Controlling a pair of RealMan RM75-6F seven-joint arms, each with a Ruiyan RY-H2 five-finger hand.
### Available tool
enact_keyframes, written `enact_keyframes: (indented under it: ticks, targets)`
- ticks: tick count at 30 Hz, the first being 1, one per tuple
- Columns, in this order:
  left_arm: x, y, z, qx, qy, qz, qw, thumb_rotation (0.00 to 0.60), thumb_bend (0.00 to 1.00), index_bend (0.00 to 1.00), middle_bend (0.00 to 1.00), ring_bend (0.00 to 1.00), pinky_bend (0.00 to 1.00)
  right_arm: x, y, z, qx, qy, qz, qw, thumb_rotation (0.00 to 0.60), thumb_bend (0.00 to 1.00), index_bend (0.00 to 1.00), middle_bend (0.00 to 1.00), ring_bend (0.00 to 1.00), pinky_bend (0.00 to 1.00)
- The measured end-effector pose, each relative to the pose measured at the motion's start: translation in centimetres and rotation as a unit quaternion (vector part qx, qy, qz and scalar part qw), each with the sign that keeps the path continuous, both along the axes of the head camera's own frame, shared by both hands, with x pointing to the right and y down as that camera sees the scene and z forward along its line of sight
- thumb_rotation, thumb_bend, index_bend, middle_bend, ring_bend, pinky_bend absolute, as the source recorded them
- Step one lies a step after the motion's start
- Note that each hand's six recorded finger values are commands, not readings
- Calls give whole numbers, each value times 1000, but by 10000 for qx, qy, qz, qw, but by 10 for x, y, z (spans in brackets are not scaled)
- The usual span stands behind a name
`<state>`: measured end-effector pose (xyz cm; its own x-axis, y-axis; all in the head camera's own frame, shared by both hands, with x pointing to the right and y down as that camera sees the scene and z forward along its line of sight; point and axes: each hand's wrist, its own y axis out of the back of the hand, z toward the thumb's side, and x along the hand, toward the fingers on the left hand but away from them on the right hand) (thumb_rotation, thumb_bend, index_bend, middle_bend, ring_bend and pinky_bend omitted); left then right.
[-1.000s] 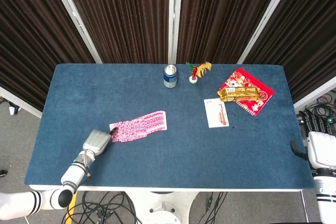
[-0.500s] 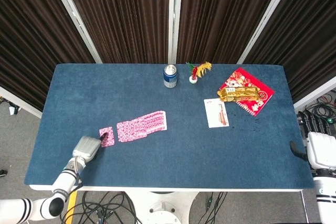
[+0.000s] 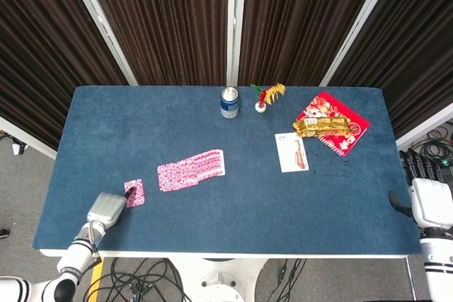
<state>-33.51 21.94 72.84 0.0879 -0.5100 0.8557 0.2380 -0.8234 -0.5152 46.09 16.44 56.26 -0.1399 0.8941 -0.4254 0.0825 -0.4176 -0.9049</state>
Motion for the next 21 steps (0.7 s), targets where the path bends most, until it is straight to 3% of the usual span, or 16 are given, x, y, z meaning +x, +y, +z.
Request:
enact_keyframes:
  ticks: [8,15,21]
  targets:
    - [8,-13,-14,325,177,29,9993,600,705,55,946,939,904,-1,0,1,-1,-12,-11,10000,600,269,0,0,0,0]
    - [36,-35,-18,791,597,243,9948,600,704,55,942,934,893,0,0,3,-24,-1,11,10000,600,266,0,0,0,0]
    - [64,-41,-7,731,787,557,9927,600,706,55,942,934,893,2,1,5,-50,4,35,10000,600,268,0,0,0,0]
